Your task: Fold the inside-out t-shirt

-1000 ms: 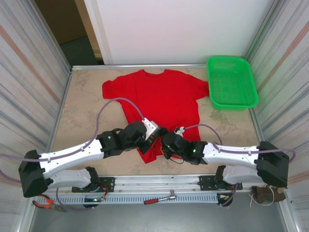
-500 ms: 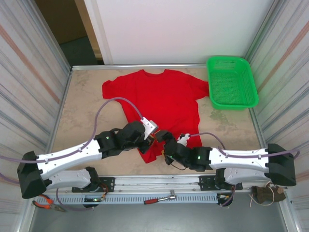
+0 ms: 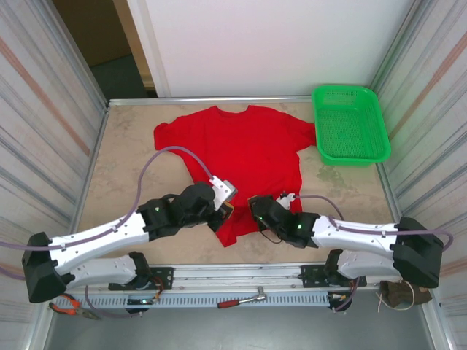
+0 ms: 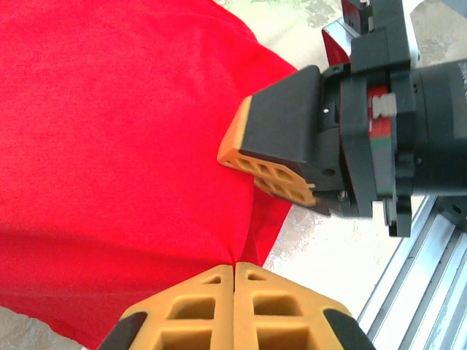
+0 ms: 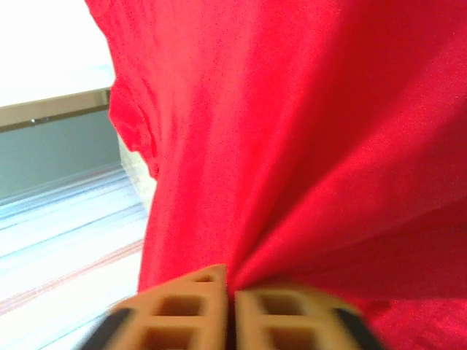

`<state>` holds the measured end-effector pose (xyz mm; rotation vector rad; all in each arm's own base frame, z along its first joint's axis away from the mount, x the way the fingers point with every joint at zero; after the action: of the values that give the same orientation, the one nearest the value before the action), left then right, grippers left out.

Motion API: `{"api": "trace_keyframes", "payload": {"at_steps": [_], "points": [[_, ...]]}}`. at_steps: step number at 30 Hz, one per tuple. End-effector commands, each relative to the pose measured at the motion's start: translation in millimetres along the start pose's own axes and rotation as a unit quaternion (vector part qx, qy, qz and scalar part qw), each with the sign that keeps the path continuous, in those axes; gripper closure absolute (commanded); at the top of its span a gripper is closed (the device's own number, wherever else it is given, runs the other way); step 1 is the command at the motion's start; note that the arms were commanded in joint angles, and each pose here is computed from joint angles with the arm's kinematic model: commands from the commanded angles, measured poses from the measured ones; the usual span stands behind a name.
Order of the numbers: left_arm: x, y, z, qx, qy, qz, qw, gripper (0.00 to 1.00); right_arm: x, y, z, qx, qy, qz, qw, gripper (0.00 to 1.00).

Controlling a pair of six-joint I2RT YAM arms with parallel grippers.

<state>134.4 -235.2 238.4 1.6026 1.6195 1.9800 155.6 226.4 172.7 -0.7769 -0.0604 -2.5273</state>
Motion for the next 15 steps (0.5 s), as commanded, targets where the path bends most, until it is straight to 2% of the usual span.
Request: {"api": "trace_keyframes", "payload": {"at_steps": [1,4,6,9,12,15], "points": [[3,-1,-3,-0.013,-0.014,-0.013,1.0,1.0,10,7,8,0.028,0.014,-0.001,1.0,1.0],[0,-5,-2,-0.022,-0.012,-0.009,1.0,0.98,19,10,16,0.042,0.022,-0.004,0.999,1.0],[-1,-8,0,-0.031,-0.003,-0.007,0.999,0.71,26,11,23,0.057,0.025,-0.003,0.998,1.0],[-4,-10,2,-0.043,0.005,-0.014,0.999,0.46,32,12,28,0.075,0.022,-0.005,0.997,1.0],[-9,-9,1,-0.058,0.006,-0.024,0.998,0.37,37,13,31,0.074,0.029,-0.002,0.997,1.0],[-17,-7,-6,-0.074,0.004,-0.032,0.997,0.33,38,14,30,0.073,0.028,0.0,0.997,1.0]]}}
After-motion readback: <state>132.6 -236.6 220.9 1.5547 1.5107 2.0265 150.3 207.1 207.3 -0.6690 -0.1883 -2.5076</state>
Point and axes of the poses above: each hand's point on the last joint's axis, 136 mm out from that joint toward the fingers, its own x axis back along the fingers, its own z axis along the line the jaws close on, y = z × x, the point moved 8 cm from there along x, back along the fingers
